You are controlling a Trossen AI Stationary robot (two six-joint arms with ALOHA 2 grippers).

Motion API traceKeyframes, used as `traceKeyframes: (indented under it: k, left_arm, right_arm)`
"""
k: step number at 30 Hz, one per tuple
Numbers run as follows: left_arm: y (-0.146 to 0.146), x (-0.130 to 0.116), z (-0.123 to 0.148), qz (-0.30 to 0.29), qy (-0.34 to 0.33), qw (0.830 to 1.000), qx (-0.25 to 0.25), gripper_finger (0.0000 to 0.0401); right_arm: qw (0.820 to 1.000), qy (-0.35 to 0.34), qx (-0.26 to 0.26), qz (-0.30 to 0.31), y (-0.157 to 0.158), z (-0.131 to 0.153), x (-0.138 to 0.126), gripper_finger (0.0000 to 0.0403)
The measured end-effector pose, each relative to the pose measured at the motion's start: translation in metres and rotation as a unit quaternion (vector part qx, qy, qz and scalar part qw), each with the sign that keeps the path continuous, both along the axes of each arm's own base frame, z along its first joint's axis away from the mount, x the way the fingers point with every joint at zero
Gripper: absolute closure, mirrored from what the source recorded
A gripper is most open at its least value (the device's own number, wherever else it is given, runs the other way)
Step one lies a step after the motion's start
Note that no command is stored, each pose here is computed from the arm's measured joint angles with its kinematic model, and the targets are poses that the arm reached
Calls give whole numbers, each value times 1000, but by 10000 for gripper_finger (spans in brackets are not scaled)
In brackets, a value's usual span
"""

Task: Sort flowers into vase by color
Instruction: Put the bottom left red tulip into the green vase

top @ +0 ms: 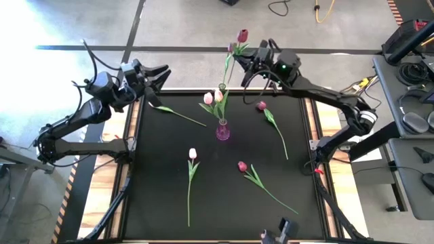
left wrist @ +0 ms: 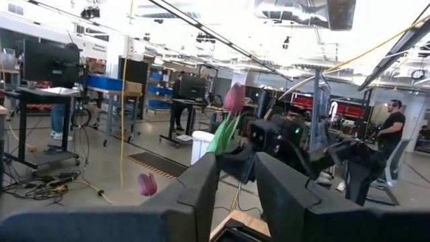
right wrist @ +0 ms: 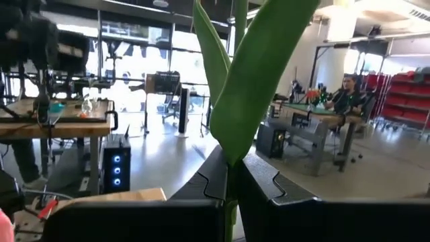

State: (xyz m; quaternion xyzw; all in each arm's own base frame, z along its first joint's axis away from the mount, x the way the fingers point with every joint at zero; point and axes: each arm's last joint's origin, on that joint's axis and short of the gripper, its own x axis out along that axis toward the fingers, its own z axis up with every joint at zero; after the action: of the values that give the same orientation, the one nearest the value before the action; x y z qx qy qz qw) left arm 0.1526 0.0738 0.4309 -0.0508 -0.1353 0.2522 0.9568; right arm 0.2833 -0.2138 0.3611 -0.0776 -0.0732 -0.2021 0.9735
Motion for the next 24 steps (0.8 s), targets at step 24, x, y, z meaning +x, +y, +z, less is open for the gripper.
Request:
traceKeyframes:
  k: [24]
  left_arm:
    - [0, 1, -1, 0, 2, 1000, -1, 322]
  right_arm:
    - [999, 31, 14, 11, -34, -69, 40, 392]
